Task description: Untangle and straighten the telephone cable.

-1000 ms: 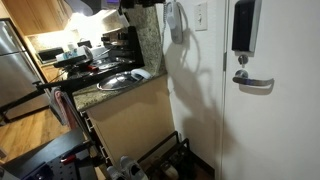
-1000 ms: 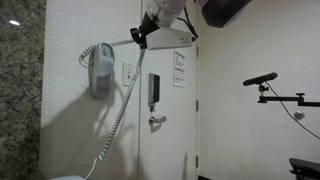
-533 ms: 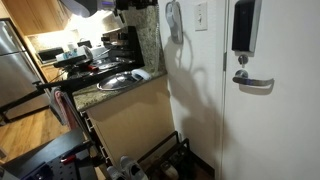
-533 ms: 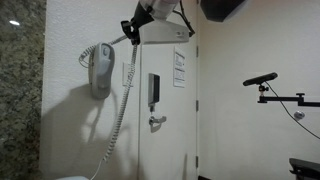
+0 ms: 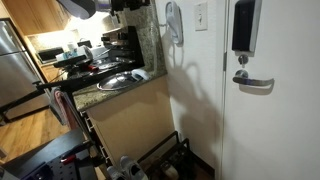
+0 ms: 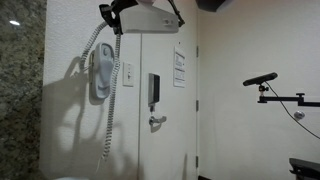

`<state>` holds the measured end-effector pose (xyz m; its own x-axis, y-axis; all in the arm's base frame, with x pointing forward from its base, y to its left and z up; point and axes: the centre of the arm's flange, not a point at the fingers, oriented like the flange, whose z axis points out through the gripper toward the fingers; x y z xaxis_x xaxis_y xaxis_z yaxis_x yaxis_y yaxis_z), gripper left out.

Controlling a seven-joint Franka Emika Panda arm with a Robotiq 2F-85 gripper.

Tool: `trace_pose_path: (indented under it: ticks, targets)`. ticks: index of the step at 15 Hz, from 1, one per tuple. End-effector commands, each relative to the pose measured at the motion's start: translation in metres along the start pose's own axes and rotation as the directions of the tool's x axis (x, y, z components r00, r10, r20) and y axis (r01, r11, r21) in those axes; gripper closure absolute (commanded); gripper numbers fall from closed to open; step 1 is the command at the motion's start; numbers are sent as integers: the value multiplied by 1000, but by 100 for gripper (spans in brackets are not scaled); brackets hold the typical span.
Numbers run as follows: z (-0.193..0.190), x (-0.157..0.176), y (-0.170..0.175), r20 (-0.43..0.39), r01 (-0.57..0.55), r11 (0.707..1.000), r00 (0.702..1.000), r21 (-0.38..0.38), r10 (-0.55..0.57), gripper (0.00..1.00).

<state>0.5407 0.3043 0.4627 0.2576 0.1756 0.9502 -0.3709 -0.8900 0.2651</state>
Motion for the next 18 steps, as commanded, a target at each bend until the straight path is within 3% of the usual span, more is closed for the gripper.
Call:
trace_pose_path:
  ticks: [1, 11, 16, 17, 18]
  targets:
    - [-1, 2, -22, -39, 44, 998, 998, 38, -42, 96]
    - [-15, -22, -92, -43, 158, 973, 987, 166, -153, 96]
    - [-25, -30, -123, -56, 224, 947, 975, 232, -217, 96]
    - [-25, -32, -127, -55, 234, 943, 972, 235, -227, 92]
    - [-25, -34, -130, -48, 242, 941, 970, 238, -237, 60]
